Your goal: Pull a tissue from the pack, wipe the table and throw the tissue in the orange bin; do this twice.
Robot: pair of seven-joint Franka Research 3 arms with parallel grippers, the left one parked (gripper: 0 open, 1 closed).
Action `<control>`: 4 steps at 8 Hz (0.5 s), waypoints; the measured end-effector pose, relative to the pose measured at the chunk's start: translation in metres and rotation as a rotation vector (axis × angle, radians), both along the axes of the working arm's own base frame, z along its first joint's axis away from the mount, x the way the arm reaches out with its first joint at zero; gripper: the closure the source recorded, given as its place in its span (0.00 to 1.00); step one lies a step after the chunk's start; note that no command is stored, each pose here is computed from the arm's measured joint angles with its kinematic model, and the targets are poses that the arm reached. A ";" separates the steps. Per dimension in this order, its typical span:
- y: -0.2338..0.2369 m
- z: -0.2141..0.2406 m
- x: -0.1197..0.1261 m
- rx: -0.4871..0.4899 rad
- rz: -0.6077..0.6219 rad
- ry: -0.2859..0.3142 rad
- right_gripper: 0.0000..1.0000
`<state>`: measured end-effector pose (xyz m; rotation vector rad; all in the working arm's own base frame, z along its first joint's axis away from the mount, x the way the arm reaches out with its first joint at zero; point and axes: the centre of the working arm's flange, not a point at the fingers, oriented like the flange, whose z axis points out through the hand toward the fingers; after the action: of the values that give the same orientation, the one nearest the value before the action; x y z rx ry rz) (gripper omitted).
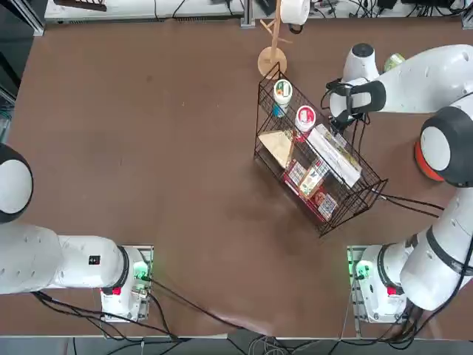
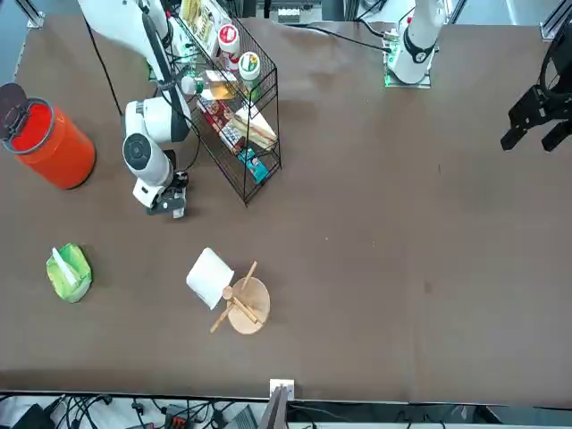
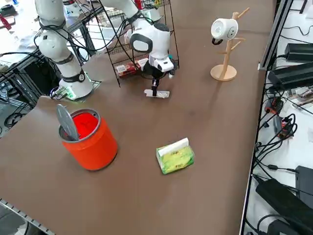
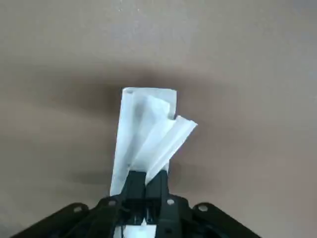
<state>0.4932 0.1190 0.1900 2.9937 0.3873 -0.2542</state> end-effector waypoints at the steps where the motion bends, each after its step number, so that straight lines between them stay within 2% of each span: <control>1: -0.006 0.000 0.000 -0.017 0.015 0.000 0.99; 4: -0.025 -0.002 0.000 -0.051 0.024 0.004 0.99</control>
<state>0.4930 0.0936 0.1876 2.9375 0.4104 -0.2636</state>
